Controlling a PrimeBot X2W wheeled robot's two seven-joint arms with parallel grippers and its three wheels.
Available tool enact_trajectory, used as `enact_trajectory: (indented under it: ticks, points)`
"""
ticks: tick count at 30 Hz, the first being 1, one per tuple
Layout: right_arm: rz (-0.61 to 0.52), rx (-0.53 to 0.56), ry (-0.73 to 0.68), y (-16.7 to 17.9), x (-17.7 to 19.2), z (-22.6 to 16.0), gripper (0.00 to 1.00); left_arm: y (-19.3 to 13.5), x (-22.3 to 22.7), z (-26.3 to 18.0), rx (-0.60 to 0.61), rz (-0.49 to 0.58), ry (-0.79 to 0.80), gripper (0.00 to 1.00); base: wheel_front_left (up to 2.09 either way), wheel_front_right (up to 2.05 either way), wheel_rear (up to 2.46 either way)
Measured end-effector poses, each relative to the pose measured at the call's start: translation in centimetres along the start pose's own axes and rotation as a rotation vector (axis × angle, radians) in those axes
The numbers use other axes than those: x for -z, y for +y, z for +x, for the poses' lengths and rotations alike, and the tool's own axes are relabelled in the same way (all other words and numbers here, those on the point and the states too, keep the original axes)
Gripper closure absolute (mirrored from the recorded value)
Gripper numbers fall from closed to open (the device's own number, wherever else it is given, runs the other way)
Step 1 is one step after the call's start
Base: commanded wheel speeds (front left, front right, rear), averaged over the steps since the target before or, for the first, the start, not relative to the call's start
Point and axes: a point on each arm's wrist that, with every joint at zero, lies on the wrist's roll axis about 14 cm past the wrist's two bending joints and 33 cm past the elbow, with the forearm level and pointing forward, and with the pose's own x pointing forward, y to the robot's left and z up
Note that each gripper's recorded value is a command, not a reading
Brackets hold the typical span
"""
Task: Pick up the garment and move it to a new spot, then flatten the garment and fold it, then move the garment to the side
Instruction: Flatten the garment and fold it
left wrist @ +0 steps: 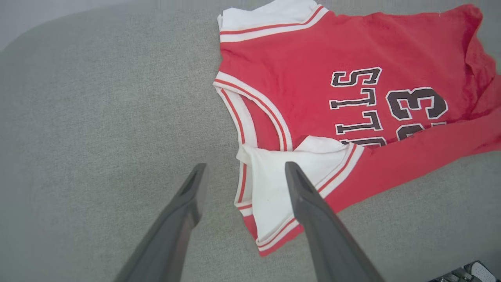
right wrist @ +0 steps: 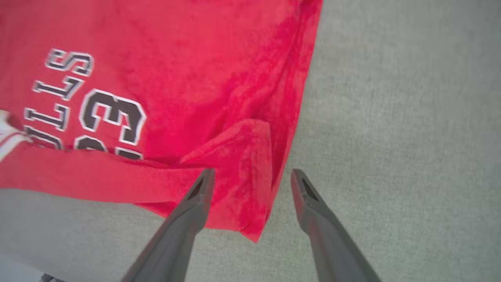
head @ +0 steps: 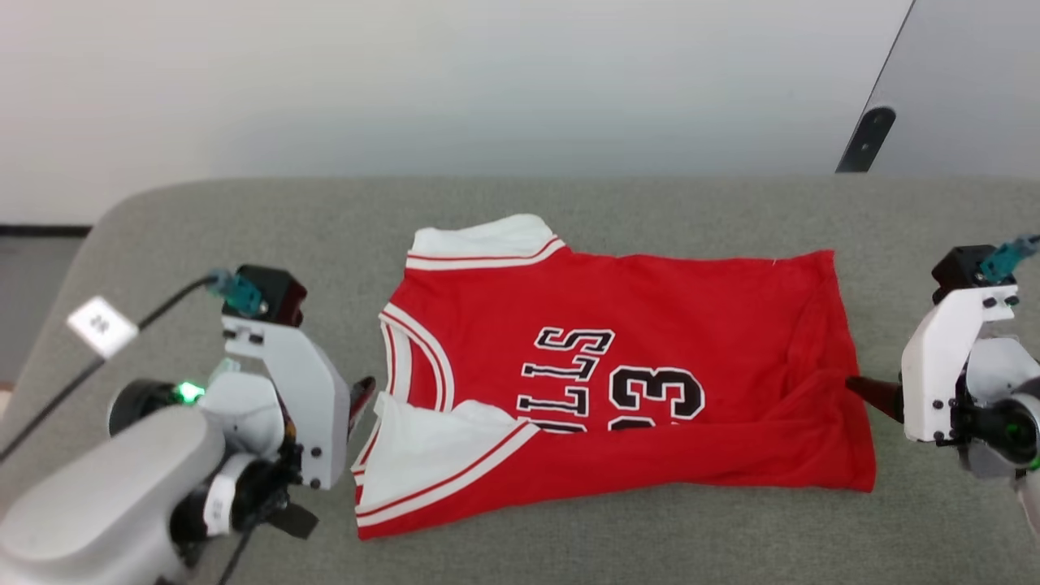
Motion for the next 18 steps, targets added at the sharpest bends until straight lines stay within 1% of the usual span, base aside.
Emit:
enact_trajectory:
  ticks: [4, 6, 8, 11, 14, 18]
  points:
    - [-0.023, -0.034, -0.192, 1.1, -1.4, -2.0, 0.00, -0.7, -0.4, -1.3, 0.011, -0.008, -0.104, 0.00, 0.00, 0.00, 0.00]
    - [-0.047, -0.045, -0.287, 1.7, -1.7, -3.0, 0.00, -0.9, -0.5, -1.9, 0.013, -0.015, -0.157, 0.00, 0.00, 0.00, 0.00]
    - [-0.047, -0.060, -0.373, 2.2, -1.9, -3.7, 0.00, -1.4, -0.7, -2.3, 0.025, -0.013, -0.215, 0.00, 0.00, 0.00, 0.00]
    - [-0.054, -0.083, -0.506, 2.9, -2.3, -4.9, 0.00, -1.8, -1.5, -3.0, 0.037, -0.036, -0.321, 0.00, 0.00, 0.00, 0.00]
    - [-0.070, -0.083, -0.637, 3.0, -2.9, -6.2, 0.00, -1.9, -2.0, -3.8, 0.032, -0.051, -0.432, 0.00, 0.00, 0.00, 0.00]
    - [-0.092, -0.073, -0.748, 2.9, -2.6, -7.2, 0.00, -2.0, -2.0, -4.9, 0.034, -0.080, -0.547, 0.00, 0.00, 0.00, 0.00]
